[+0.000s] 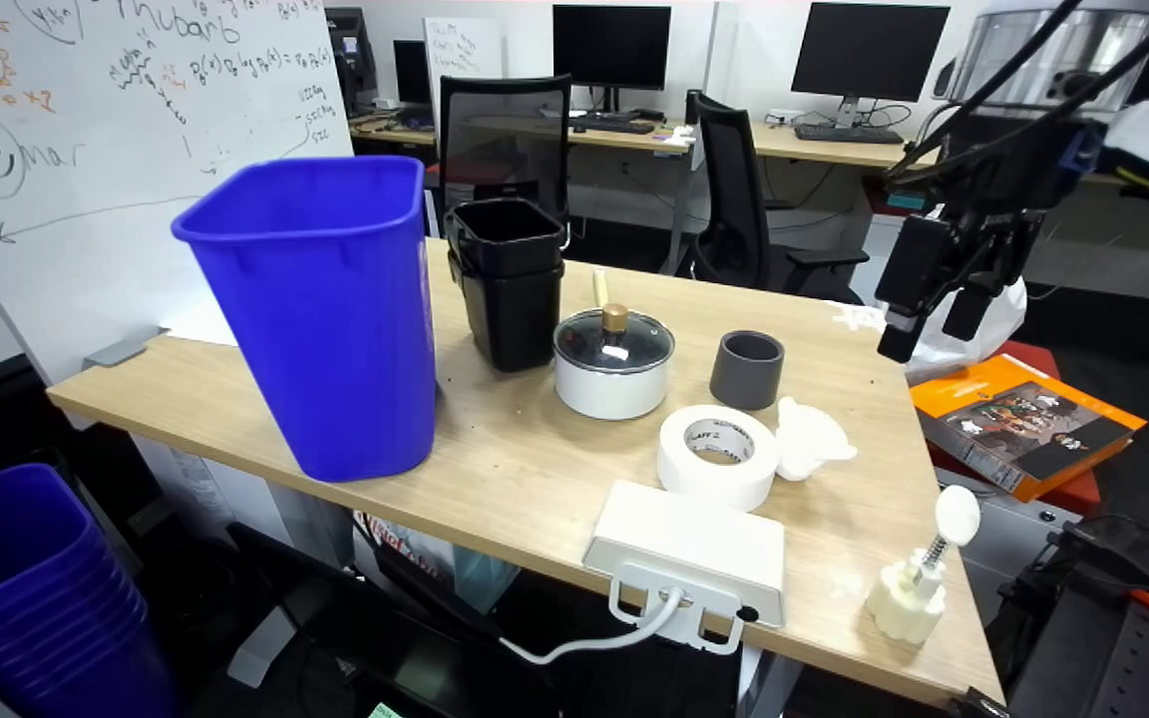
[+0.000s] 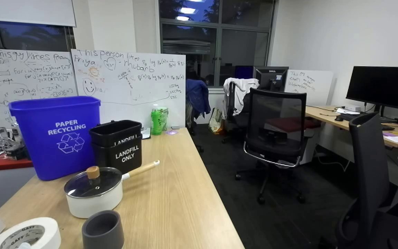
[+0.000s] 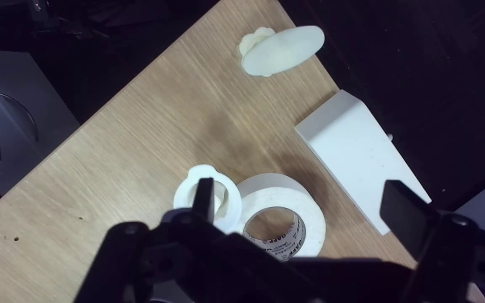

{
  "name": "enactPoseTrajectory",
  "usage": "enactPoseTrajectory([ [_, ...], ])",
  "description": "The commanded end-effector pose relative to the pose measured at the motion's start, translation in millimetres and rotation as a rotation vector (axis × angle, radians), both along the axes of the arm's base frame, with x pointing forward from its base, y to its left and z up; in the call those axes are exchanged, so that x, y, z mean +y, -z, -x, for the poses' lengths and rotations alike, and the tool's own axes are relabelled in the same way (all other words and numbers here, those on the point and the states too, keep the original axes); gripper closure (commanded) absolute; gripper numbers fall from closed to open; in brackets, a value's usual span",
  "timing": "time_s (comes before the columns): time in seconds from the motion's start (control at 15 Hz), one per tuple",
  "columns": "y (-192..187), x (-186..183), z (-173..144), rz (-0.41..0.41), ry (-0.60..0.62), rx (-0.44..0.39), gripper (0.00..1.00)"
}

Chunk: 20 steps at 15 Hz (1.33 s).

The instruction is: Put the white object in the grey cup

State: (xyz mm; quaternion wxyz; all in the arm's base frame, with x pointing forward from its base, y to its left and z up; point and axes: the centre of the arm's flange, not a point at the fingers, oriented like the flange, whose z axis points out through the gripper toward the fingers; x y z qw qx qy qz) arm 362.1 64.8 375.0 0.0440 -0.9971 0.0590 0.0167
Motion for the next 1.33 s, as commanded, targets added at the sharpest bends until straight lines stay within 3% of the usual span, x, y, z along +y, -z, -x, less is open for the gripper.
enactPoseTrajectory([
  [0.0, 6, -2, 3, 0.022, 0.004, -0.003, 0.0],
  [0.4, 50, -25, 17, 0.119, 0.025, -0.073, 0.0],
  [0.87, 90, -38, 15, 0.09, 0.192, -0.039, 0.0],
  [1.27, 134, -55, 16, 0.111, 0.309, -0.06, 0.0],
])
